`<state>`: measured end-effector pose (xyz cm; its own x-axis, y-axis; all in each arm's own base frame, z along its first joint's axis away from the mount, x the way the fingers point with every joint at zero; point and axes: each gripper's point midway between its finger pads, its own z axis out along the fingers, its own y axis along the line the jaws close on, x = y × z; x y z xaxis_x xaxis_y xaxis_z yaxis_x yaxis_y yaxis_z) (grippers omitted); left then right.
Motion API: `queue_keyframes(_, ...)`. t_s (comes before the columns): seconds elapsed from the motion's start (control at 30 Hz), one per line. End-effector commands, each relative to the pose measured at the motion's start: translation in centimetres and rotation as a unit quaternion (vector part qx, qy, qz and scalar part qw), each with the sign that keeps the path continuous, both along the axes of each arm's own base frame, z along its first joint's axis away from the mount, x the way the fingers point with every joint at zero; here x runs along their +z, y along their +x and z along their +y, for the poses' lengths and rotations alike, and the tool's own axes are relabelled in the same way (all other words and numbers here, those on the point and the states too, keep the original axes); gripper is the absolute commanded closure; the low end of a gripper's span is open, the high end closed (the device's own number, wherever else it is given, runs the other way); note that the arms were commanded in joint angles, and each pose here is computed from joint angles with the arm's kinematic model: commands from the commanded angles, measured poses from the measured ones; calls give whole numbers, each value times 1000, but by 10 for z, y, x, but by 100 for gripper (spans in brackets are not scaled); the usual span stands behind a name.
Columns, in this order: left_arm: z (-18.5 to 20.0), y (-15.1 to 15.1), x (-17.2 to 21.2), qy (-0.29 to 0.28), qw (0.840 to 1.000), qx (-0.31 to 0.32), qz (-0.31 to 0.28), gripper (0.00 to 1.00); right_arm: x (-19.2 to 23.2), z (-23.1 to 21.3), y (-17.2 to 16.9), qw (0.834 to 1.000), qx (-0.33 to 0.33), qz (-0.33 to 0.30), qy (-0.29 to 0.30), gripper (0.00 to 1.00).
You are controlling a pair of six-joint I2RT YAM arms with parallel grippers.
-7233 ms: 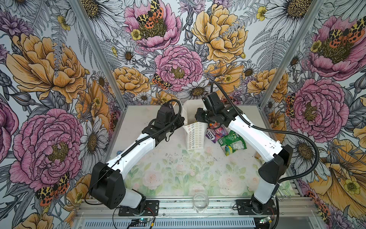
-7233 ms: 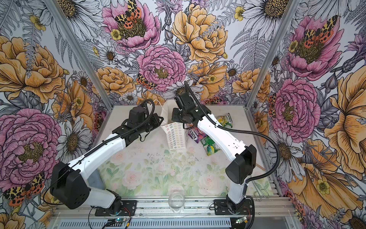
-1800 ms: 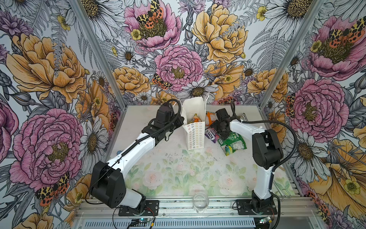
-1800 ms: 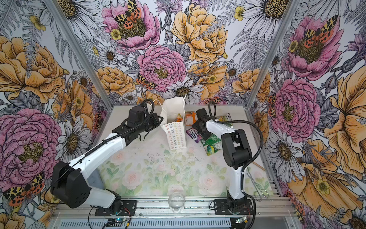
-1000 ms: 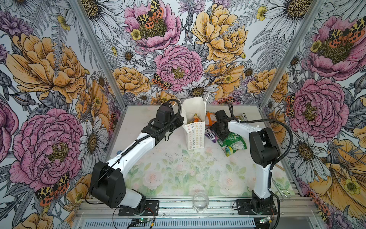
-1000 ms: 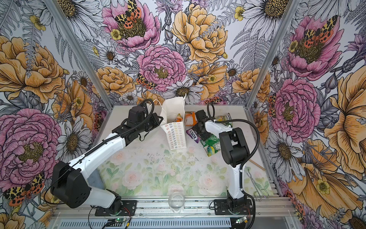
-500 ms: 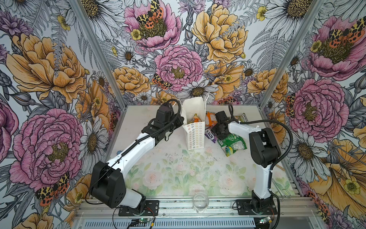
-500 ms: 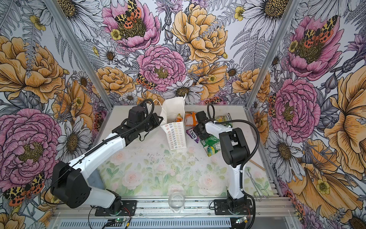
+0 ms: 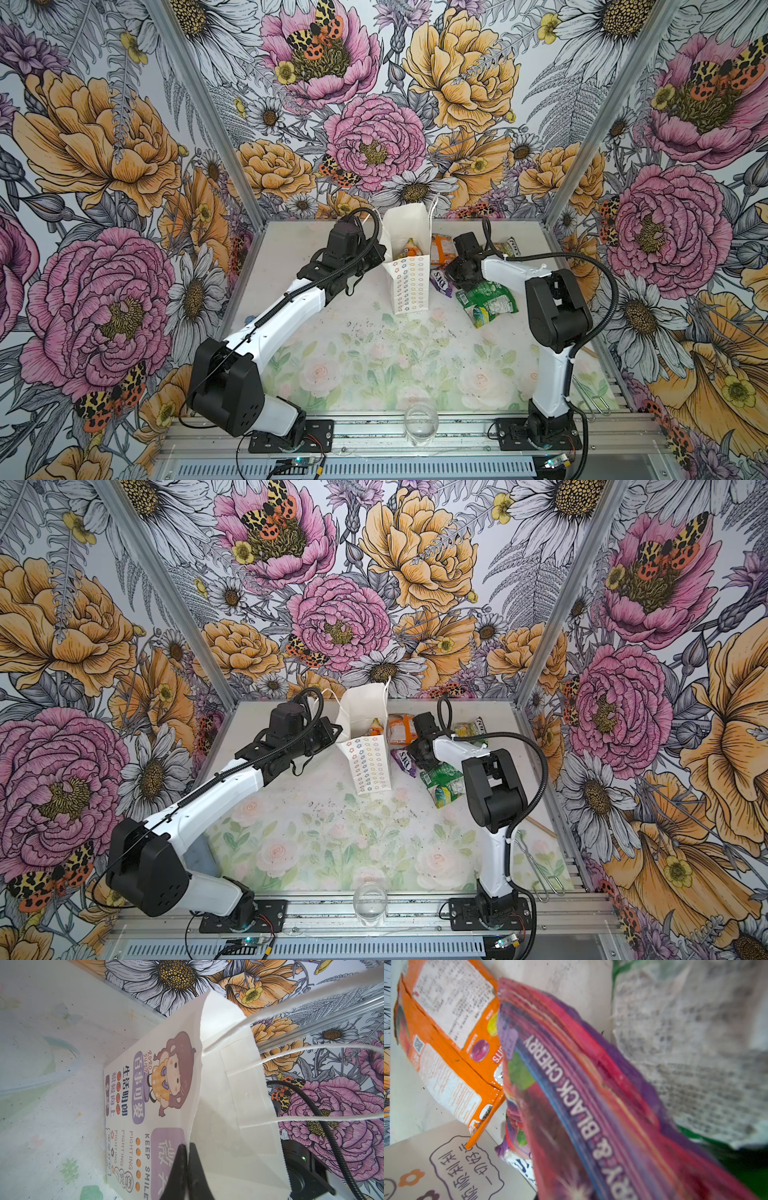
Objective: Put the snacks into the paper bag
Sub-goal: 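Lift the berries packet high with the right gripper, away from the pile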
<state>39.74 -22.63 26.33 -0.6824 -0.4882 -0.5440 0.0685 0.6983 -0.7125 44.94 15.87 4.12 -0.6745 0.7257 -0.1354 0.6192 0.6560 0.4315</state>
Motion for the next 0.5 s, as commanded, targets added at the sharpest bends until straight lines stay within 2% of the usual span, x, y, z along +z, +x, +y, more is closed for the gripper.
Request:
queue_keyframes(0.0,1,0,17,-11,1000,5,-15,96,7,-3,-2,1000,6,-9,-3,85)
queue_keyframes(0.2,1,0,17,-12,1000,5,-16,96,19,-5,0,1000,14,-24,-7,99)
queue_keyframes(0.47,0,0,17,-12,1000,4,-16,96,44,-7,4,998,34,-57,-13,100)
